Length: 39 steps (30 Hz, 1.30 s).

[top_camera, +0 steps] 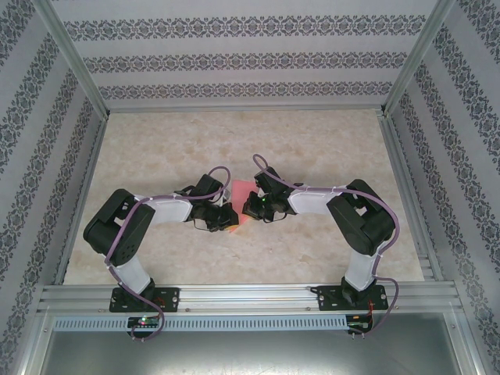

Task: Fold a paper plane with a square sheet of paper (pick it up from the middle)
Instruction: Fold the paper at the center of the table.

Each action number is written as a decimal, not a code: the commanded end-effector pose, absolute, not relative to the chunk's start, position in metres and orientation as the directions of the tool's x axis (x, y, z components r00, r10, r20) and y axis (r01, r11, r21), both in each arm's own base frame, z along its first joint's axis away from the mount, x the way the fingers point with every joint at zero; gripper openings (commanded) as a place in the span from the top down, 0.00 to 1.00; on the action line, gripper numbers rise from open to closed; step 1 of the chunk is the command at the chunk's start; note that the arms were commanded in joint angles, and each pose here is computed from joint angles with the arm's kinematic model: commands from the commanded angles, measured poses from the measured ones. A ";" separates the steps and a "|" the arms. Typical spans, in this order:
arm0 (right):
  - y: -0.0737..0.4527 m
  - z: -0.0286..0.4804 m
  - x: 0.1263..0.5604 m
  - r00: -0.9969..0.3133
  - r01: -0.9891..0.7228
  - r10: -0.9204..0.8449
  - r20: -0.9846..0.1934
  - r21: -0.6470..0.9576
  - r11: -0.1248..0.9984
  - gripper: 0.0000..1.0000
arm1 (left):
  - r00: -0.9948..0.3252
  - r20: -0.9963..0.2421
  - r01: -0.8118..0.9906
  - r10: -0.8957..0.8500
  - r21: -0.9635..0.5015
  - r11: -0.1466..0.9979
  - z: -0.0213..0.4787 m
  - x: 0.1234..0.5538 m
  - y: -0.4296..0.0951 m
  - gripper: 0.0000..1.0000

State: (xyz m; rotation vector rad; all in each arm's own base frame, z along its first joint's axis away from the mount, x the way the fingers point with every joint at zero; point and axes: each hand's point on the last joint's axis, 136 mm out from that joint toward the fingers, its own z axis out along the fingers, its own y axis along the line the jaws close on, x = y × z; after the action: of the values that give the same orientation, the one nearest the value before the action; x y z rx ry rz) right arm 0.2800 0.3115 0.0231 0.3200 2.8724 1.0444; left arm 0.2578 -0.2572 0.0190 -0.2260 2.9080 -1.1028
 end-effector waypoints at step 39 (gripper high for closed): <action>0.224 0.040 0.334 -0.949 0.083 0.235 -0.210 0.552 0.830 1.00 | -0.979 0.145 -0.201 -0.145 -0.532 0.822 -0.016 0.231 -0.239 1.00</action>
State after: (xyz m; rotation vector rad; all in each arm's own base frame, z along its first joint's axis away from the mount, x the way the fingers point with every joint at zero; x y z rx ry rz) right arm 0.3336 0.2345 0.0195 0.3007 2.7842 0.8612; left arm 0.2589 -0.2597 0.0167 -0.2341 2.9261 -1.1095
